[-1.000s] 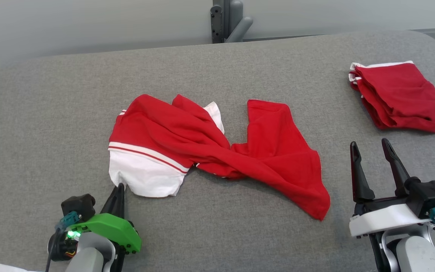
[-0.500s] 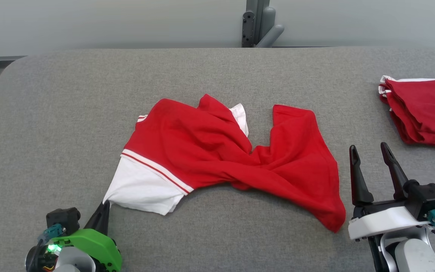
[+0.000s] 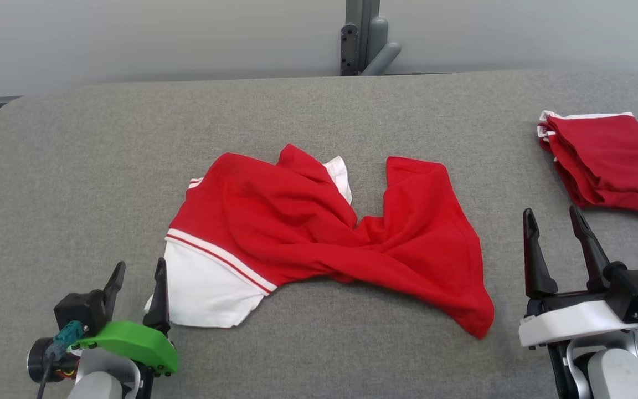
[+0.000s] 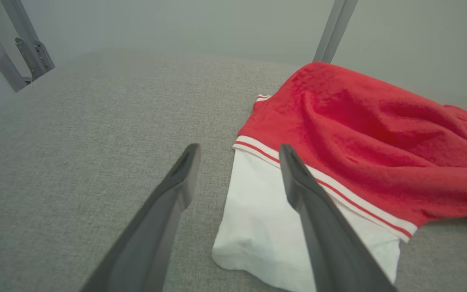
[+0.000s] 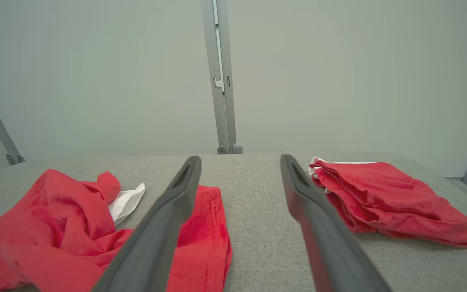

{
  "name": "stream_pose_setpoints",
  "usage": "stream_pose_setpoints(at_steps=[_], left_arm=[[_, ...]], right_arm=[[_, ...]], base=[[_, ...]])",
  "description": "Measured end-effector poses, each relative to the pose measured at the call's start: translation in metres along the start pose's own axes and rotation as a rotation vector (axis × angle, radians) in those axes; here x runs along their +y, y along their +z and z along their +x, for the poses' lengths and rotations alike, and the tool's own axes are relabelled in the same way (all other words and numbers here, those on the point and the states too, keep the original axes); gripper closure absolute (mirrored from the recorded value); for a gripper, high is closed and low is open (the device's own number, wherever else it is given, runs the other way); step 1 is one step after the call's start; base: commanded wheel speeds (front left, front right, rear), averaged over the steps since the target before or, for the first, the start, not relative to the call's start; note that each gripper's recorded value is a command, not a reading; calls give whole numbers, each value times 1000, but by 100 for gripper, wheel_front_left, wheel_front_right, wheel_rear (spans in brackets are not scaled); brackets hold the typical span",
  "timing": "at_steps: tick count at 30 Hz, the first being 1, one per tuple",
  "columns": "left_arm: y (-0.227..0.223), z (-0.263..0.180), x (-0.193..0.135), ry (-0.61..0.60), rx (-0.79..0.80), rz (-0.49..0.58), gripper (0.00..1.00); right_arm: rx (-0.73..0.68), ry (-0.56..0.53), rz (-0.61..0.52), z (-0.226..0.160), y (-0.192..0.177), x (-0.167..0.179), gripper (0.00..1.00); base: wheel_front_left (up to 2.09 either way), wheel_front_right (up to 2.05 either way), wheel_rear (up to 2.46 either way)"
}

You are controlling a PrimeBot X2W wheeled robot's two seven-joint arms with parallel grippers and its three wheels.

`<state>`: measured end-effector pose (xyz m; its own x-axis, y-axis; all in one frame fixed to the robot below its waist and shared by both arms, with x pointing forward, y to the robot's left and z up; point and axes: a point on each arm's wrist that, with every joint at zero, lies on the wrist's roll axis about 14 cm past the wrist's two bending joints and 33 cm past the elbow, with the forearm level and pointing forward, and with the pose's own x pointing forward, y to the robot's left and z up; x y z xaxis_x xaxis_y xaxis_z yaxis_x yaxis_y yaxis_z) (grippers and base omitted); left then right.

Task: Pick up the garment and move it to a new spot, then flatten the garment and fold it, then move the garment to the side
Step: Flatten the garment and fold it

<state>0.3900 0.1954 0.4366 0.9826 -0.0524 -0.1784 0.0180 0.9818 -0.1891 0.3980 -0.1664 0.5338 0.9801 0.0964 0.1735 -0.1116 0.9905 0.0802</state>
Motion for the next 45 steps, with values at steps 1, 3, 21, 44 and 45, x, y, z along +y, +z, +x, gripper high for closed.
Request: stream_pose_setpoints(at_steps=[1,3,21,44,45], left_arm=[[6,1,-4,-10,-21,6,0],[17,4,-13,-28,-60,11,0],[46,-14,-58,-96,-191,-10,0],[-2,-27,-21,11,-22,-50,0],[-8,-28,-17,19,3,-58,0]], right_arm=[[-5,-5,-2,-1,2,-2,0],[-13,-12,-6,-2,5,-4,0],[-39,6,47,-15,16,6,0],[7,6,75,-23,2,9,0],[13,5,75,-23,0,8,0]], base=[[0,0,0],[0,0,0],[0,0,0],[0,0,0],[0,0,0]])
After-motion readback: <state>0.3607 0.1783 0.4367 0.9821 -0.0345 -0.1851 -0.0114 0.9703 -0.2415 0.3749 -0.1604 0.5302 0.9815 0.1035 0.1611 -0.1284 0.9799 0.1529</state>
